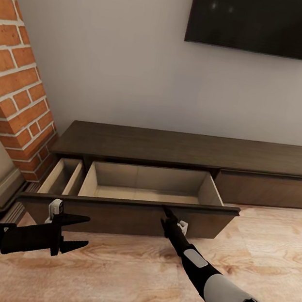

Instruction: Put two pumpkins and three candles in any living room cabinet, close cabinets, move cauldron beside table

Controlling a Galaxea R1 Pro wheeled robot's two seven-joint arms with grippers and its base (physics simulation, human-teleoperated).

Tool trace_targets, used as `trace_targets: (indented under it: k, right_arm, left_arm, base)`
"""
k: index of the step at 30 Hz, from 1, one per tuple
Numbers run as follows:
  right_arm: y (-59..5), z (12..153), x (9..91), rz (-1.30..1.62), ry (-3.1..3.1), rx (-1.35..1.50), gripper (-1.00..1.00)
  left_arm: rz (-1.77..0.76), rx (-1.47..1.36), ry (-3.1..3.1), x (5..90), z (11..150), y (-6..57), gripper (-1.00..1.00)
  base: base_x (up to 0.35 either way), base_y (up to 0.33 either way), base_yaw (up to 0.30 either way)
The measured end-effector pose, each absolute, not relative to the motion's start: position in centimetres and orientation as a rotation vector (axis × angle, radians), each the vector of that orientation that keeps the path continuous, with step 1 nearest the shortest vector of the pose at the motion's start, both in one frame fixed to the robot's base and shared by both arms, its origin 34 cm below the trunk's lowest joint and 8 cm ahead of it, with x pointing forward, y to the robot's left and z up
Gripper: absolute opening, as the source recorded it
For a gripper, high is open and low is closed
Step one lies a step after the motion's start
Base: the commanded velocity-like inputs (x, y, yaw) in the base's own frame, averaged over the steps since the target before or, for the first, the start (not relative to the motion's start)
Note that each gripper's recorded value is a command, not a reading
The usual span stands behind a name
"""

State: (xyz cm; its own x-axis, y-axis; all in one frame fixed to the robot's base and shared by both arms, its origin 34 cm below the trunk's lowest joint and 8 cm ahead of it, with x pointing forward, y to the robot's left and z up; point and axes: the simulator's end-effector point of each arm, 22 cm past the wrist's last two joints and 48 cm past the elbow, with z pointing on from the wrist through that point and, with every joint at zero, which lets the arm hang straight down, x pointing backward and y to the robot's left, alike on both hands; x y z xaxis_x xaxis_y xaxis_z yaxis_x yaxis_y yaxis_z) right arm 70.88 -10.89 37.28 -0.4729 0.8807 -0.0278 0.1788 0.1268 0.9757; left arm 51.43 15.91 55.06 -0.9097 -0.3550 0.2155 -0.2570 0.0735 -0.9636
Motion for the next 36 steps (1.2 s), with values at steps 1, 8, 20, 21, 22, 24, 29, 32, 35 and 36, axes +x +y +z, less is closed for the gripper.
trace_targets:
  k: [1, 8, 20, 21, 22, 24, 29, 32, 35, 36]
  right_arm:
    - [-10.9, 37.3, 70.9, 1.389, 1.763, 1.028, 1.00]
    - [-10.8, 37.3, 70.9, 1.392, 1.762, 1.027, 1.00]
    - [-8.5, 36.3, 69.0, 1.440, 1.884, 0.953, 1.00]
    - [-8.3, 36.3, 68.9, 1.446, 1.893, 0.950, 1.00]
    - [-8.2, 36.2, 68.7, 1.453, 1.899, 0.950, 1.00]
    - [-7.9, 36.1, 68.4, 1.472, 1.915, 0.953, 1.00]
    - [-7.5, 35.6, 67.9, 1.479, 1.955, 0.959, 1.00]
    - [-7.1, 35.1, 67.3, 1.463, 2.005, 0.915, 1.00]
    - [-6.9, 34.8, 67.0, 1.443, 2.042, 0.881, 1.00]
    - [-6.9, 34.9, 66.9, 1.436, 2.049, 0.876, 1.00]
  left_arm:
    - [-1.987, -0.642, 2.245, 51.4, 55.1, 15.9, 1.00]
    - [-1.988, -0.642, 2.245, 51.4, 55.0, 15.9, 1.00]
    - [-1.985, -0.644, 2.244, 51.5, 55.0, 16.0, 1.00]
    - [-1.984, -0.644, 2.245, 51.5, 55.0, 16.0, 1.00]
    - [-1.983, -0.645, 2.245, 51.5, 55.0, 16.0, 1.00]
    - [-1.981, -0.646, 2.244, 51.5, 55.0, 16.0, 1.00]
    - [-1.961, -0.655, 2.242, 51.9, 54.9, 16.5, 1.00]
    - [-1.927, -0.664, 2.222, 52.8, 55.2, 17.6, 1.00]
    - [-1.912, -0.666, 2.210, 53.2, 55.5, 18.0, 1.00]
    - [-1.907, -0.664, 2.207, 53.2, 55.6, 18.2, 1.00]
  base:
    - [-0.082, 0.000, 0.000]
    - [-0.204, 0.000, 0.000]
    - [-0.241, 0.000, 0.000]
    - [-0.240, 0.000, 0.000]
    - [-0.240, 0.000, 0.000]
    - [-0.237, 0.000, 0.000]
    - [-0.090, 0.000, 0.000]
    - [-0.013, 0.000, 0.000]
    - [-0.003, 0.000, 0.000]
    - [-0.001, 0.000, 0.000]
